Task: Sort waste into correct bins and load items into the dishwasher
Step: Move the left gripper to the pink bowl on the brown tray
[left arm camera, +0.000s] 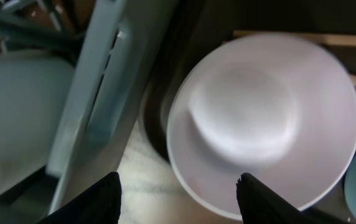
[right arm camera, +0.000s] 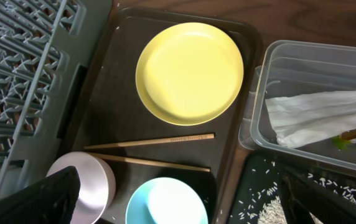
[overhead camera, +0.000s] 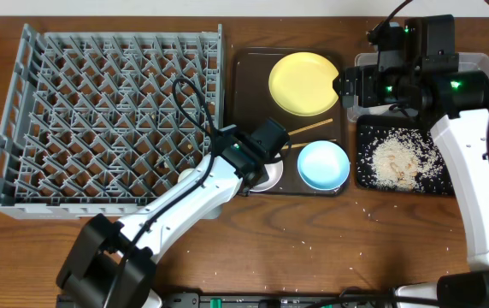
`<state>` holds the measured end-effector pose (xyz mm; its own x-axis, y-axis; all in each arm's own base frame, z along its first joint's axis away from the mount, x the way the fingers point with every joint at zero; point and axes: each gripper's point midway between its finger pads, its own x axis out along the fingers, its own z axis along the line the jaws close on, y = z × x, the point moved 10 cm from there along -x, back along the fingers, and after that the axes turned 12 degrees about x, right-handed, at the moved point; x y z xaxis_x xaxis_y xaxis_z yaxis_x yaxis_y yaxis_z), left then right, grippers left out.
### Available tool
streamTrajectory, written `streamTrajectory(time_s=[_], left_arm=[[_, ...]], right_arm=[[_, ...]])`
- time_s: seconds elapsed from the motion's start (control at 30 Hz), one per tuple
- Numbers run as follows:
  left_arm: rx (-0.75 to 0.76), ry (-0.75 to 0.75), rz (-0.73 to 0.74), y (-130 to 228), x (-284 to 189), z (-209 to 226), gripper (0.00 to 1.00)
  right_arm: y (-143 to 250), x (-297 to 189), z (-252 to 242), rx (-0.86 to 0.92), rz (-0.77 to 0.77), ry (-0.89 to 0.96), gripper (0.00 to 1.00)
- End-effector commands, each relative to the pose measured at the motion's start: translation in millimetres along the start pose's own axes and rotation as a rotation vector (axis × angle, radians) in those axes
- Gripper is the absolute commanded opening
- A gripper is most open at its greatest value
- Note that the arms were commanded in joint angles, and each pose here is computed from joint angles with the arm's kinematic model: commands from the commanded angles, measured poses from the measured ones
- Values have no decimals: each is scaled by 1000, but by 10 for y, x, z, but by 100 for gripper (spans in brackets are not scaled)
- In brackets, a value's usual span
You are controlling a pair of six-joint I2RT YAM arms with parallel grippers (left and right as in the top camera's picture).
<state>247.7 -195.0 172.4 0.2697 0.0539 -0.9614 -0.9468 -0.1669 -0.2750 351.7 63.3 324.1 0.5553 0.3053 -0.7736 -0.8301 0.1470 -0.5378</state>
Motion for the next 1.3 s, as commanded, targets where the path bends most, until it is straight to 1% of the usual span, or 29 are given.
streamTrajectory(time_s=[0.0, 0.13, 0.27, 0.37, 0.5, 0.63, 0.8, 0.9, 1.0, 1.03, 1.07, 1.13, 1.27], left_arm=[[38, -53, 9, -1, 195, -15, 60], [42, -58, 43, 20, 352, -67, 59], [31, -62, 46, -7, 391, -52, 59], [15, -44, 45, -64, 421, -41, 54], [72, 46, 98, -108, 551, -105, 49], [41, 66, 160, -146, 671, -51, 45], [18, 80, 161, -204, 692, -17, 39], [27, 94, 159, -211, 709, -36, 33], [27, 97, 159, -212, 710, -40, 31], [27, 97, 159, -212, 710, -40, 28], [27, 98, 159, -213, 710, -40, 24], [26, 98, 159, -213, 710, -41, 8], [34, 114, 155, -230, 673, -56, 7]], right_arm=[[-25, 4, 11, -2, -3, -6, 99], [-24, 4, 11, -2, -2, -6, 99], [-29, 8, 11, -3, -5, -6, 99], [-32, 20, 9, -3, -4, -6, 99], [-27, 24, 6, -2, 0, -5, 99], [-22, 24, 5, -1, 4, -4, 99], [-22, 24, 5, -1, 3, -4, 99], [-22, 24, 5, -1, 3, -4, 99], [-22, 24, 5, -1, 4, -4, 99], [-22, 24, 5, -1, 3, -4, 99], [-22, 24, 5, -1, 3, -4, 99], [-22, 24, 5, -1, 3, -4, 99], [-22, 24, 5, -1, 3, -4, 99]])
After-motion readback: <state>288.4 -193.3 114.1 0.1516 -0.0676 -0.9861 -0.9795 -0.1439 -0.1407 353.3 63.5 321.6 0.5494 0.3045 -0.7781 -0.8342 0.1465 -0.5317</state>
